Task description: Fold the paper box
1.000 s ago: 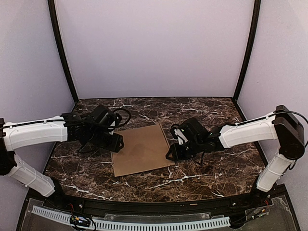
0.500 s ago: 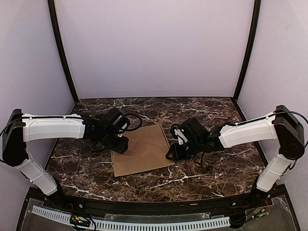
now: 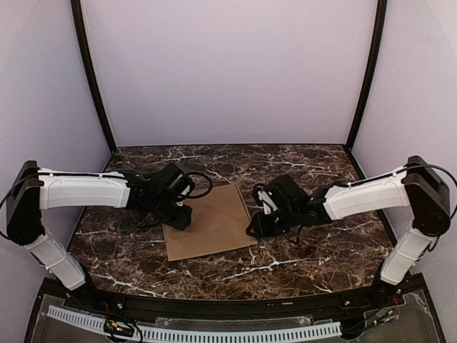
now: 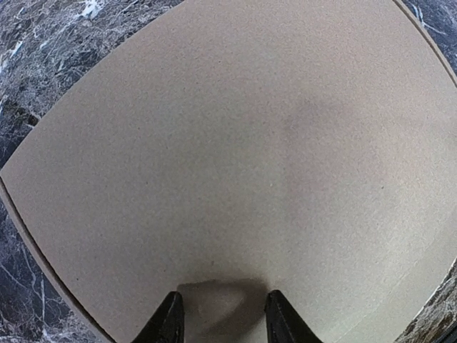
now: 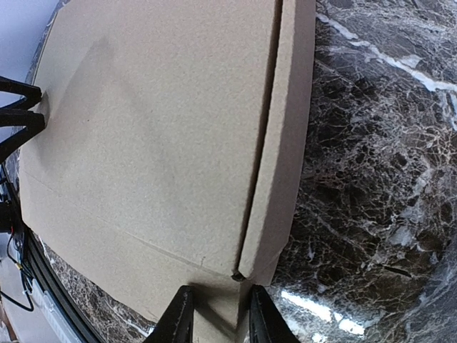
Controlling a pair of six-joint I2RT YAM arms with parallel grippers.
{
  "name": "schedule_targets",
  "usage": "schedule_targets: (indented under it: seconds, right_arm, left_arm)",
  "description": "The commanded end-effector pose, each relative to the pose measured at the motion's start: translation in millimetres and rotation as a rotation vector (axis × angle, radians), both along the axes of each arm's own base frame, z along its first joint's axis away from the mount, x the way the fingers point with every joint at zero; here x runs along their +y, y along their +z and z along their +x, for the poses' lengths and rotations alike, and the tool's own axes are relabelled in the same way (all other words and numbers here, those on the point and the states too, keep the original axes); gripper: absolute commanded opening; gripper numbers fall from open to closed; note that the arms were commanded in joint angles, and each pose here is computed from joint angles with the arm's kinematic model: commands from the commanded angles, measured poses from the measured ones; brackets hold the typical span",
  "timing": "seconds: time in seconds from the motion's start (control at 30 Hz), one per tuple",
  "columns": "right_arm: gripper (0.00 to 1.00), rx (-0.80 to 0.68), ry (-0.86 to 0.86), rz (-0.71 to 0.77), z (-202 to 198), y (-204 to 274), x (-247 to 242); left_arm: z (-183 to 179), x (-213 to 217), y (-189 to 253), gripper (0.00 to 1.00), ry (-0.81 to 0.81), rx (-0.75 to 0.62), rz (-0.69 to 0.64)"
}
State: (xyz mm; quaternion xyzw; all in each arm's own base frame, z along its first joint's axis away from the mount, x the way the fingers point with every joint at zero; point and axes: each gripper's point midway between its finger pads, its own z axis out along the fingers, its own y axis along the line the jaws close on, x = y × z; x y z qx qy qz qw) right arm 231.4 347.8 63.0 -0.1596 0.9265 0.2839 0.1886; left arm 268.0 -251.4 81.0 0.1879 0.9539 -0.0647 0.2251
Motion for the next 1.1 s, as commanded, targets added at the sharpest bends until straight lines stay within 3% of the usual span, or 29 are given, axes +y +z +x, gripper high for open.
schedule_targets:
  seconds: [0.0, 0.5, 1.07]
  right_arm:
    - [0.21, 0.017, -0.009, -0.077, -2.5, -22.4, -8.3]
    - [0.02, 0.033, -0.011, -0.11, -4.2, -34.2, -11.6]
    - [0.0, 0.019, -0.011, -0.133, -1.8, -35.0, -10.6]
  left_arm:
    - [-9.9, 4.8, -17.2, 0.39, -0.005, 0.056, 0.008]
    - [-18.9, 7.3, -27.3, 0.37, -0.01, 0.09, 0.002]
    - [-22.7, 5.4, -26.8, 0.36, -0.015, 0.104, -0.018]
